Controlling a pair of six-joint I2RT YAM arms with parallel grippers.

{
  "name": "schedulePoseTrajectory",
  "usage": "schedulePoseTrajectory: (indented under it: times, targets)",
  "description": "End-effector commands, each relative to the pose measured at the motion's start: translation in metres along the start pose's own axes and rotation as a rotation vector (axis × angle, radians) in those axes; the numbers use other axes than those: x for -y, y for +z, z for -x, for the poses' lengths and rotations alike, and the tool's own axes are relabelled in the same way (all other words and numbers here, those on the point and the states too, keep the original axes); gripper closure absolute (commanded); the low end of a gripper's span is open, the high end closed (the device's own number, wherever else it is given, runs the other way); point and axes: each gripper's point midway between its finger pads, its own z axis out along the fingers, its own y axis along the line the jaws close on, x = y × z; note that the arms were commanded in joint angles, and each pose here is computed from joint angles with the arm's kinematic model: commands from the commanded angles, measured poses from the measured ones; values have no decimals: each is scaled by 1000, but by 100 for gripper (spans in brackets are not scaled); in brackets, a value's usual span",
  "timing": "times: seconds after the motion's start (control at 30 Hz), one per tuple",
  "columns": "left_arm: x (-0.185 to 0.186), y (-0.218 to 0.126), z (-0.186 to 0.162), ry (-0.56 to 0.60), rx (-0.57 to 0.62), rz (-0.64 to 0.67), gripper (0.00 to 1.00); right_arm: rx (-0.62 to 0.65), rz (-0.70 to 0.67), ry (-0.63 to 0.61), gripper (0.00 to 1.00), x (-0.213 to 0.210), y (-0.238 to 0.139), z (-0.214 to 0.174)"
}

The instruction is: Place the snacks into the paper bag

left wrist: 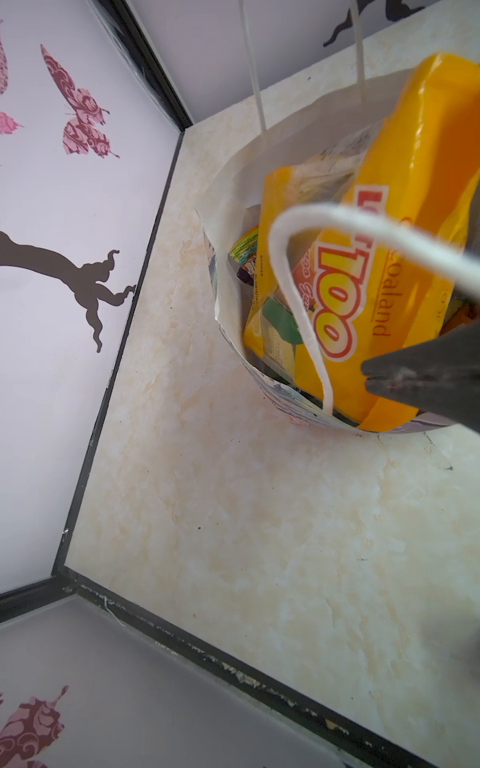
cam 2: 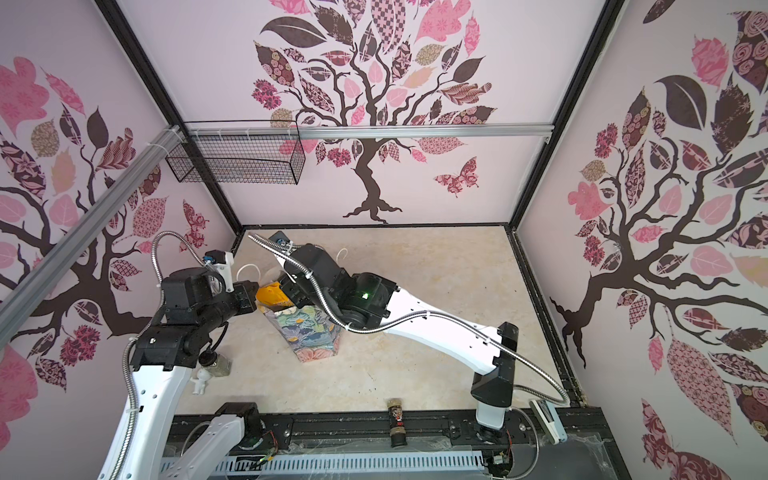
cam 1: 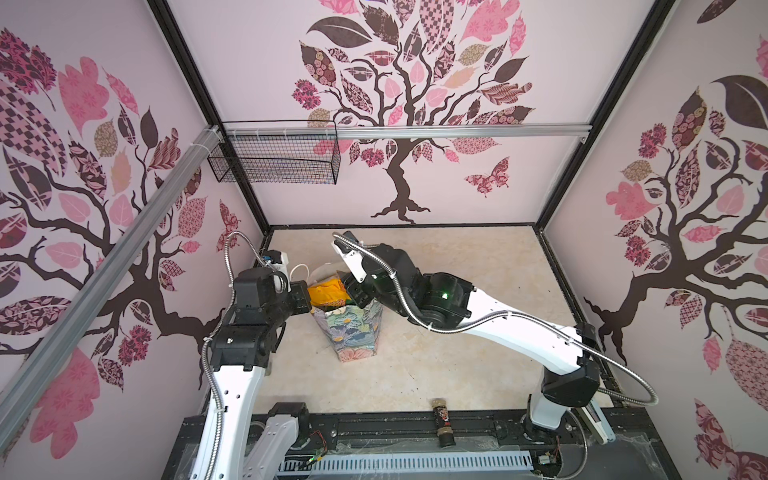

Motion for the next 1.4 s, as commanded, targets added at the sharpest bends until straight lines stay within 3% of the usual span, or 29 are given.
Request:
schedulePoseTrajectory:
  times: [0.0, 0.13, 0.3, 0.43, 0.57, 0.77, 1.0, 1.17, 1.37]
  targets:
    - [9, -23, 22, -2, 40, -18, 65, 80, -38, 91, 50, 31, -60, 37]
    - [29, -60, 47, 45, 87, -73, 46, 127, -158, 181, 43, 68, -88, 18]
    - [70, -77, 68, 66, 52, -238, 51, 181, -55, 418, 46, 90, -82, -32]
    - [80, -69, 69, 193, -10, -144, 50, 118, -32, 353, 40, 79, -58, -51]
    - [91, -45, 55, 239, -119, -140, 49, 100, -43, 339, 33, 79, -44, -62]
    - [76, -16, 40, 271, -199, -30, 52, 63, -27, 337, 32, 74, -19, -77]
    - [74, 2, 25, 279, -255, -30, 57, 12, -103, 321, 35, 86, 13, -89]
    - [71, 12, 10, 281, -291, -27, 59, 9, -113, 327, 42, 93, 29, -92]
    - [69, 13, 2, 274, -305, -32, 69, 17, -93, 328, 80, 91, 33, -91]
